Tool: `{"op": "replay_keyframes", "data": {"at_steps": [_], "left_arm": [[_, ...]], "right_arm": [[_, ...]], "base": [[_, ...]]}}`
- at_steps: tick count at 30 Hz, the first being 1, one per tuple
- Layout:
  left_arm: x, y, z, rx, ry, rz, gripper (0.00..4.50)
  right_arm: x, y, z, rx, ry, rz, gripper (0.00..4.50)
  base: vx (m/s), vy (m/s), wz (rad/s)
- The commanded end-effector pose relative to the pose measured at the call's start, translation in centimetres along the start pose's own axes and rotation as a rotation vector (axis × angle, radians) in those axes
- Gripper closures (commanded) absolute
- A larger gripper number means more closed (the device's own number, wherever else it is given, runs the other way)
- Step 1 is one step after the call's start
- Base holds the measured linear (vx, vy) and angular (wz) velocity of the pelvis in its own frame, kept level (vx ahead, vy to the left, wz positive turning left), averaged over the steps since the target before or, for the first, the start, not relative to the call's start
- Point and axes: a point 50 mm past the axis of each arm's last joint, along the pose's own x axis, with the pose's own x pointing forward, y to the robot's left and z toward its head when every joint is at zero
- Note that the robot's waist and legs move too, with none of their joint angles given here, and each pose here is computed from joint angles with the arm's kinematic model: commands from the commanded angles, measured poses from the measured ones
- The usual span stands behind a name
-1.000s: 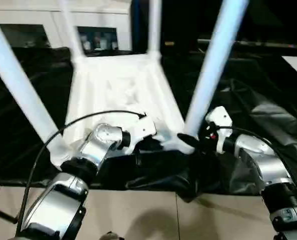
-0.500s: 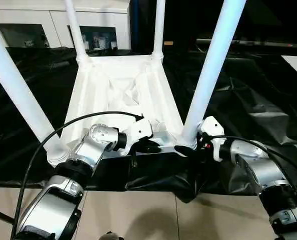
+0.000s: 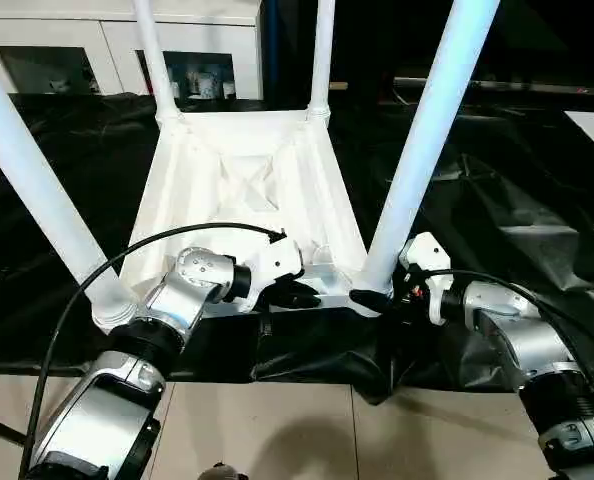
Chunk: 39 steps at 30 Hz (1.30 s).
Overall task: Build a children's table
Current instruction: Rotate leg to tighten
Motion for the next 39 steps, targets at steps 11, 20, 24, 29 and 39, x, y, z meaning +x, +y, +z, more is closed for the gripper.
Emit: {"op": "replay_keyframes", "data": {"at_steps": [11,20,24,29,39], "left_arm": [[2.6,2.4,0.8,-0.121,0.058,0.343,4.50],[4.3,3.0,2.3,-0.142,0.059,0.480,4.50],[4.2,2.8,2.1,-0.112,0.055,0.454,4.50],[3.6,2.7,1.3,-0.105,0.059,0.435,4.50],[2.6,1.8,1.1,0.019,0.019,0.255,4.50]], "right_arm": [[4.9,-0.1,-2.0,0.342,-0.047,-0.623,1.77],[9.0,1.1,0.6,0.426,-0.071,-0.754,1.77],[9.0,1.1,1.4,0.386,-0.132,-0.704,1.07],[7.6,0.3,1.4,0.300,-0.169,-0.695,0.66],[1.2,-0.4,0.4,0.164,-0.185,-0.440,0.26]], "base": [[0.000,0.000,0.00],[0.000,0.000,0.00],[0.000,0.000,0.00],[0.000,0.000,0.00],[0.000,0.000,0.00]]}}
